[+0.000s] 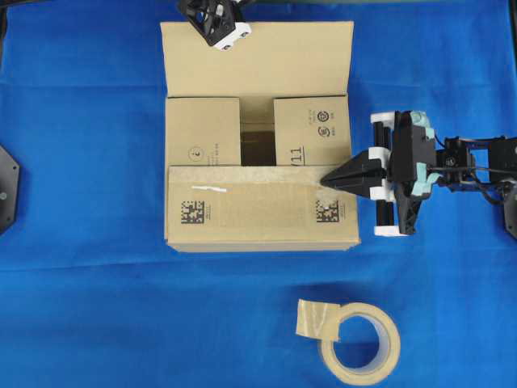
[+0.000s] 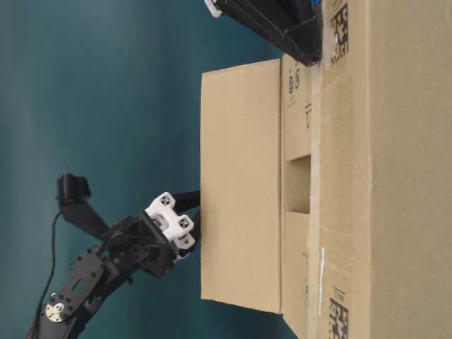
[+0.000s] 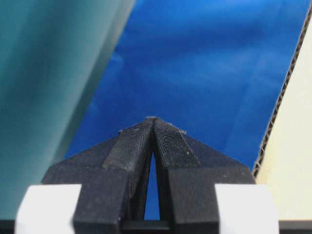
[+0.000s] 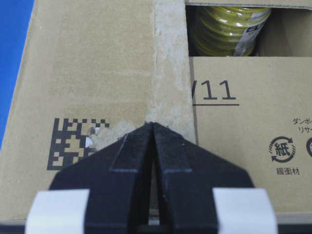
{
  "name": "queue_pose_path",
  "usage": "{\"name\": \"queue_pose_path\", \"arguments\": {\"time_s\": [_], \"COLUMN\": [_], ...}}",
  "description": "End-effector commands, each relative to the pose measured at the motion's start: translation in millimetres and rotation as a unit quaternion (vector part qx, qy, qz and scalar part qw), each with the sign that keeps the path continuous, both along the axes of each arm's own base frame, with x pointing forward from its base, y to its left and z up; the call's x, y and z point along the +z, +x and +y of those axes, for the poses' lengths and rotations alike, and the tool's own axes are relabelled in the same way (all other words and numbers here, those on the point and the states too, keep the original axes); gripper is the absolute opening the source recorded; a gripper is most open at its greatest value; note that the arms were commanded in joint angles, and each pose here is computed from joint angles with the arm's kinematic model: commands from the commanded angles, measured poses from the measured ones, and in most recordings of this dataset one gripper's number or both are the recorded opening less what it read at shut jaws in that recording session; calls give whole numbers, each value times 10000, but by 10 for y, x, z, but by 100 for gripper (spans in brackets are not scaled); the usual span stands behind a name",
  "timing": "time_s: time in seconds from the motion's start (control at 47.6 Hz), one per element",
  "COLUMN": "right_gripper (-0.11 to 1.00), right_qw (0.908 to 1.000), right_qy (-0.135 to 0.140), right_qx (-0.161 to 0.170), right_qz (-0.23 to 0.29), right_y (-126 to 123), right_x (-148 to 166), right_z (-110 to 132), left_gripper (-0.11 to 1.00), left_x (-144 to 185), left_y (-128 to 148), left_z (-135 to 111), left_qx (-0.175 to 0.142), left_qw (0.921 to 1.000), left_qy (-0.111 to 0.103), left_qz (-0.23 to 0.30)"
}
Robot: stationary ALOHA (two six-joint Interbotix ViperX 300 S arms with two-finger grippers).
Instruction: Close the cardboard box.
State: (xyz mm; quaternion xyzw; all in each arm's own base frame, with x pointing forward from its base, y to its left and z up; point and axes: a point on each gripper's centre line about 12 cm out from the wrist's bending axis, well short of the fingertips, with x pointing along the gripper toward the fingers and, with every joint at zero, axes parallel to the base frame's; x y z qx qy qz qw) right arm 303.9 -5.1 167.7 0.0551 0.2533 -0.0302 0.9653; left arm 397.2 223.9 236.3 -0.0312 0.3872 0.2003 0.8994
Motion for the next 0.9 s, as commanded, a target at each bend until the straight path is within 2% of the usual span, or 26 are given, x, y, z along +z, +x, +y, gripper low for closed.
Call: {"name": "queue_pose_path", "arguments": {"time_s": [0.0,0.294,0.441,0.63,0.883], "right_gripper": [0,0,0,0,0], "right_qw": [9999,9999,9999,9999,9999], "right_qy": [2,2,2,2,-11], "right_qx": [-1,-1,-1,-1,8], "right_qz": [-107,-115,-115,-115,-122], "right_y": [37,37,37,34,38], "right_x": [59,63,63,60,65], "right_z": [3,3,3,3,3], "left_gripper": [0,0,0,0,0], "left_x": [149,202,308,371,296], "left_y": [44,117,169,256,326], "left_z": [-39,-168,-308,-622,-1058], "left_qx": [-60,-228,-395,-744,-1163], "left_qw": [9999,9996,9991,9972,9927], "left_qy": [69,86,64,-1,-190], "left_qz": [-120,-146,-114,-17,246]}}
